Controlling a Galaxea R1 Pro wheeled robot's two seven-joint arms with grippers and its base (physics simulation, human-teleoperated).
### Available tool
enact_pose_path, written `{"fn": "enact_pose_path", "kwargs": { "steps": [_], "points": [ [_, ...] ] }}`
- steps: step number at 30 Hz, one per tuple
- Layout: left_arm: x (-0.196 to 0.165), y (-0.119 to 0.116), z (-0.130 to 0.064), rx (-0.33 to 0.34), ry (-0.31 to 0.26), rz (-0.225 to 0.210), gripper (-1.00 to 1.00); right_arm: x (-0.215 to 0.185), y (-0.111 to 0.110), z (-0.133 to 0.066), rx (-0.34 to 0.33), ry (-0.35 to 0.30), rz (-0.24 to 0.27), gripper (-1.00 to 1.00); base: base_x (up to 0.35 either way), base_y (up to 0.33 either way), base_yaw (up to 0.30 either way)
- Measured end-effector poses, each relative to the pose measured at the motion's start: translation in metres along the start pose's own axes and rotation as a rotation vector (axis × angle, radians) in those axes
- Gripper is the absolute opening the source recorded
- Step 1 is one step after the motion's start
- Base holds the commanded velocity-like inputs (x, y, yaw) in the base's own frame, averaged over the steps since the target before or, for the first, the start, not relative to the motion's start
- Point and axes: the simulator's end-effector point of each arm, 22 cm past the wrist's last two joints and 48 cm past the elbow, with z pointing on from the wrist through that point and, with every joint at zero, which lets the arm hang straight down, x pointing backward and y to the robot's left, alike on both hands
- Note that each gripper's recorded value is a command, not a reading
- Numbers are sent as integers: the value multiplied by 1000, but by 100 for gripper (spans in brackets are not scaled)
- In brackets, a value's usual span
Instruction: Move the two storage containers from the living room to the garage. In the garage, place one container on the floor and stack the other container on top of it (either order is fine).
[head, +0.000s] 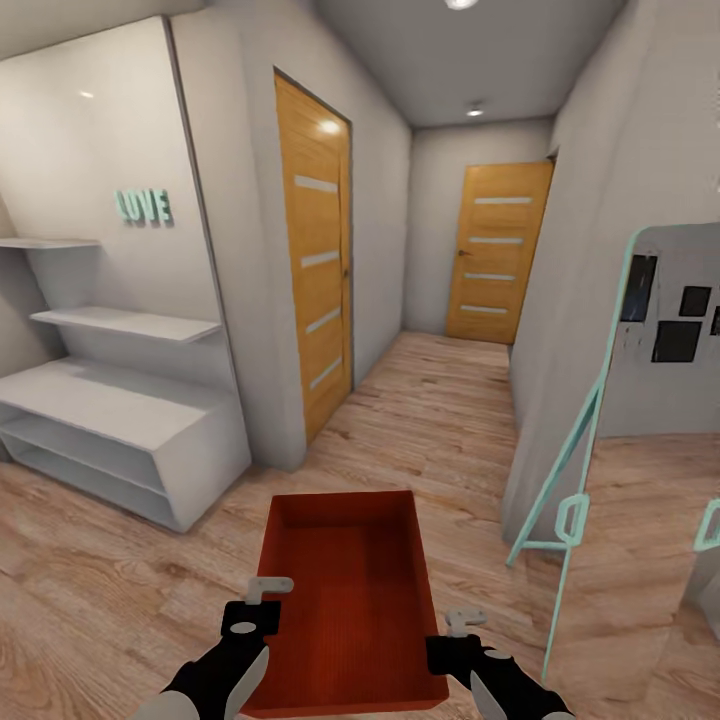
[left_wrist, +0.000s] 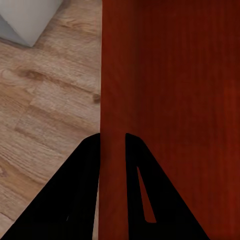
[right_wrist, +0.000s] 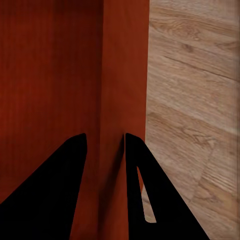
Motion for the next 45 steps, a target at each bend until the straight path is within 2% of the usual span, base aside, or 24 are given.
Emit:
{"fn": "enact_pose_path", "kwargs": {
  "steps": [6, 22, 45],
  "points": [
    [0, 0, 0, 0, 0, 1, -100, 1, 0, 0, 0, -1, 1, -100, 50, 33, -16],
    [0, 0, 0, 0, -1, 0, -100, 0, 0, 0, 0, -1, 0, -100, 253, 197, 0],
    [0, 0, 0, 0, 0, 0, -100, 0, 0, 0, 0, 0, 0, -100, 10, 6, 0]
  ]
}}
